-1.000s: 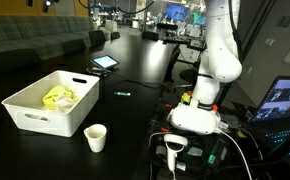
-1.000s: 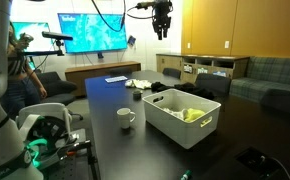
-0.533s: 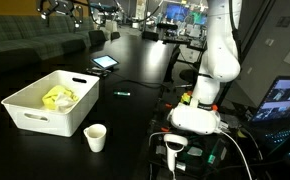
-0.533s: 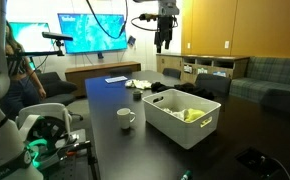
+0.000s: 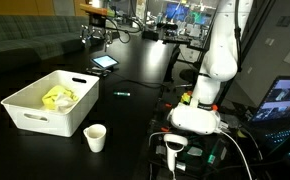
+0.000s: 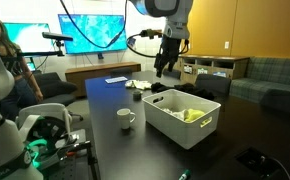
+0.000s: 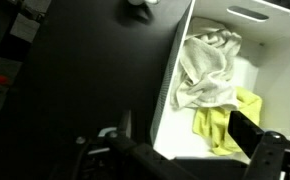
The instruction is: Put the towels in the basket and the tape and marker in the mug
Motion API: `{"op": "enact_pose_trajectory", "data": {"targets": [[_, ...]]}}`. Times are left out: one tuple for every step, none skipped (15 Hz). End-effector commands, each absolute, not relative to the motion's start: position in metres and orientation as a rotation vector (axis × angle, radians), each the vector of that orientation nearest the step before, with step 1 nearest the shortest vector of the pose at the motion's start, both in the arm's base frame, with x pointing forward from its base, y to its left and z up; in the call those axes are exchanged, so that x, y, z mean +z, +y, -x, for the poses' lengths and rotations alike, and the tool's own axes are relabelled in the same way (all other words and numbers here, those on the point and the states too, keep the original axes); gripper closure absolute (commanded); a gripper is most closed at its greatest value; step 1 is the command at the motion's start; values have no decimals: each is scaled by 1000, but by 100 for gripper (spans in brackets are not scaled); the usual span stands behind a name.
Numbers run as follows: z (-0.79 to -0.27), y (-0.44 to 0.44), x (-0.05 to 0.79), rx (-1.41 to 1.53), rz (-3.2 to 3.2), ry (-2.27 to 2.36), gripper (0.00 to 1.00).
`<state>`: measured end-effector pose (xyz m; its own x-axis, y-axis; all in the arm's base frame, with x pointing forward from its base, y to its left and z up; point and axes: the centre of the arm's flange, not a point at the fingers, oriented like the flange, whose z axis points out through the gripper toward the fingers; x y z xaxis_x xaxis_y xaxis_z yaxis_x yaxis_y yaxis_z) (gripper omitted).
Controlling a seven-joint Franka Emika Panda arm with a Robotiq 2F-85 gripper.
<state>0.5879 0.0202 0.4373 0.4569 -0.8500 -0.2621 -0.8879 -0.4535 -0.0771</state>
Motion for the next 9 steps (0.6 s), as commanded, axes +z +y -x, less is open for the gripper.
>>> {"op": "enact_pose_trajectory", "data": {"targets": [[-537, -18, 397, 260, 2477, 1489, 0], [-528, -28, 385, 254, 2490, 1472, 0], [-519, -38, 373, 251, 2491, 1468, 0], [-514, -43, 363, 248, 2493, 1463, 0], [-507, -52, 354, 257, 2485, 1459, 0], [-502, -57, 346, 261, 2476, 1462, 0], [-497, -60, 337, 270, 2462, 1452, 0], [-493, -63, 332, 279, 2449, 1449, 0], [-489, -68, 329, 293, 2439, 1441, 0]]}}
